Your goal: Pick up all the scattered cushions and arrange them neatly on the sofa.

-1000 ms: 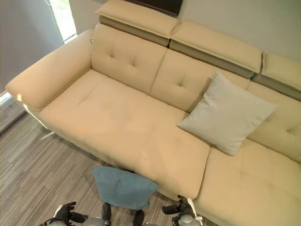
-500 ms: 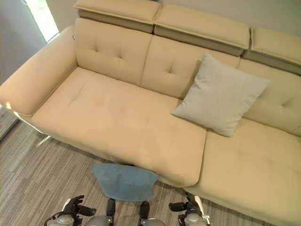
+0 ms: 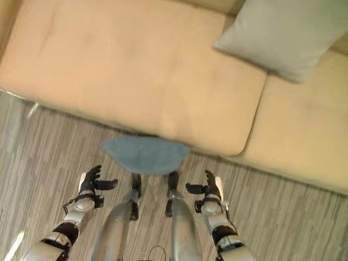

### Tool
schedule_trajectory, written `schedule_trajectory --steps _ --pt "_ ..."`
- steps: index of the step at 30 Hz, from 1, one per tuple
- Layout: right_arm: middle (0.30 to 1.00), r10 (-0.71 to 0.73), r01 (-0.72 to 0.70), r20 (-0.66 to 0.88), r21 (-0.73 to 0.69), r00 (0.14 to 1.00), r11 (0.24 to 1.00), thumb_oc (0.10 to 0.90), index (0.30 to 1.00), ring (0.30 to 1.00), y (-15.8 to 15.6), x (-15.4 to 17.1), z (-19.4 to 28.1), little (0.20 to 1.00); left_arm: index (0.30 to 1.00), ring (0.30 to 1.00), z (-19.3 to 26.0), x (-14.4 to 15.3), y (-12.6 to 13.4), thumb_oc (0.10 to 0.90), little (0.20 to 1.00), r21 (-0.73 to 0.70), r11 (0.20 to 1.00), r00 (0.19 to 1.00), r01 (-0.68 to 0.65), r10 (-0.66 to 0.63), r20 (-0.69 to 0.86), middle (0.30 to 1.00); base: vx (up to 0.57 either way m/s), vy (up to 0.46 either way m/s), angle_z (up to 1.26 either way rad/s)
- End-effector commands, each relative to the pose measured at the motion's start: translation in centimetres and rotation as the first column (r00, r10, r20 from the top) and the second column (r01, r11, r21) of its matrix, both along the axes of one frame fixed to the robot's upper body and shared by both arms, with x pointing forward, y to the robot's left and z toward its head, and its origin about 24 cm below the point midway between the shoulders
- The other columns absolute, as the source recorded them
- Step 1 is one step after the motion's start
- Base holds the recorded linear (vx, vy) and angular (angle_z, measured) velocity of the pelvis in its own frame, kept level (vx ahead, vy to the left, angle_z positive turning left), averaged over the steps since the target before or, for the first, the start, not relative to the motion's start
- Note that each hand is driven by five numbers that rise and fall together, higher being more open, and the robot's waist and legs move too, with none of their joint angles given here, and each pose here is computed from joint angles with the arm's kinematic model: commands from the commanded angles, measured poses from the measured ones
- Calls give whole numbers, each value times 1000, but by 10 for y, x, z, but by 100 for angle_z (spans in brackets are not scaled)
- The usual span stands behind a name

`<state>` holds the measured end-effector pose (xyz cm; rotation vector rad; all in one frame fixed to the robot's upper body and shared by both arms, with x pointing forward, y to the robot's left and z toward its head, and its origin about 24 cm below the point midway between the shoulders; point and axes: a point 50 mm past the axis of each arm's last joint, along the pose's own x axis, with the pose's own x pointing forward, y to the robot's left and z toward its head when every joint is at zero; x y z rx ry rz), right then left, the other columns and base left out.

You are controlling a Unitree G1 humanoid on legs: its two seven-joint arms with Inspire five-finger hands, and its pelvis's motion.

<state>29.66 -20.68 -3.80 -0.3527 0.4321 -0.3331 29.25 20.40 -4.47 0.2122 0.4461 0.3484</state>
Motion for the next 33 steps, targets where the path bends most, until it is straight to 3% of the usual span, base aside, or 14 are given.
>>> schedule_trajectory --steps 1,7,9,18,27,33 --pt "900 -71 74 112 -24 991 997 800 900 900 -2 -7 7 900 900 900 -4 -11 7 800 900 13 995 994 -102 101 33 900 -125 13 6" --pt "900 -117 125 266 -13 957 992 800 900 900 3 18 41 900 900 900 25 16 -5 800 900 -5 995 983 -95 94 158 900 -99 11 10" --pt "900 -137 141 381 18 914 990 800 900 900 7 36 69 900 900 900 53 36 -13 800 900 -24 997 961 -70 74 267 900 -78 -13 4" --pt "900 -141 109 522 92 841 990 800 900 900 13 60 114 900 900 900 108 66 -29 800 900 -18 1000 891 5 4 455 900 -18 -4 5" --pt "900 -40 -53 590 139 807 989 800 900 900 28 81 150 900 900 900 142 81 -39 800 900 -1 999 839 54 -45 542 900 3 -4 1" --pt "900 146 -265 653 86 743 960 800 900 900 64 94 186 900 900 900 173 92 -59 800 900 15 989 780 145 -124 613 900 6 -4 2"
